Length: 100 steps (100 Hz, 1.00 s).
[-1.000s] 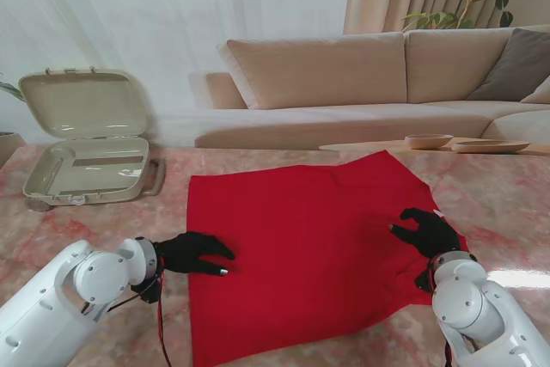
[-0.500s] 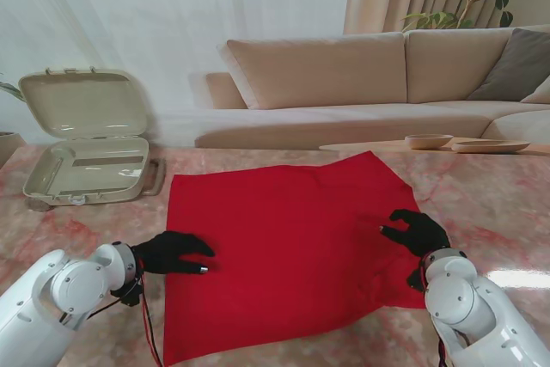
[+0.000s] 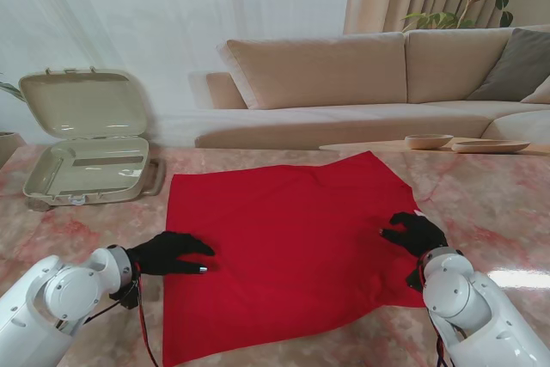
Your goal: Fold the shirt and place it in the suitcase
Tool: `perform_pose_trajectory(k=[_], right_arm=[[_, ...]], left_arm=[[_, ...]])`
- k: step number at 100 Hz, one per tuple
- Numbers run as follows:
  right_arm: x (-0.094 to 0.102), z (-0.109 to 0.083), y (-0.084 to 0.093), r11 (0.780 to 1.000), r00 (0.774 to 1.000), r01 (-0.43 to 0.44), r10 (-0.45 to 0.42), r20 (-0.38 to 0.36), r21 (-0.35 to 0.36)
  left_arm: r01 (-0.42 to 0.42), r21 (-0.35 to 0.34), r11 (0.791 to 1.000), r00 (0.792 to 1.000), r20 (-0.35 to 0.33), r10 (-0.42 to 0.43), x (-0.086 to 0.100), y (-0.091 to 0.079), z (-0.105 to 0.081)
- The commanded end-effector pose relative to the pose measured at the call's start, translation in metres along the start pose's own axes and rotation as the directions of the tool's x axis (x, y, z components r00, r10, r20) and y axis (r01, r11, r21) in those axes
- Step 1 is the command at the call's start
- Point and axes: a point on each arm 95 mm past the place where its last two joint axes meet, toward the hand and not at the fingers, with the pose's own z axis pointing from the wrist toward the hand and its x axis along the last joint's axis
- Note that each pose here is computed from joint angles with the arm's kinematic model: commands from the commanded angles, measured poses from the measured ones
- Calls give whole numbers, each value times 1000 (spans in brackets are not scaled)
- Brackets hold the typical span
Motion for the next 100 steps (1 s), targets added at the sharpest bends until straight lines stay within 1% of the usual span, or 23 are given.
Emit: perform_pose_trajectory(k=[1,21,33,52,74,100], right_arm=[[-15,-1,-17,998,999,-7,4,50,61],[-18,-1,-19,997,998,-10,5,61,76],[-19,-2,-20,997,998,-10,5,62,79],[-19,-1,-20,996,998,-14,9,67,83],[-21,-1,-23,996,997,-16,9,76,92],[-25,-1,-28,994,995,-15,4,97,111]], left_arm=[[18,10,1000,1000,-16,-18,7,-2,-2],[24,54,998,999,-22,-23,17,-16,-12],[46,61,997,999,-10,-46,23,-18,-19],[132,21,991,991,18,-133,30,-5,-24],[172,-46,984,985,37,-171,33,11,-20],[214,-111,971,976,65,-207,27,19,-11]])
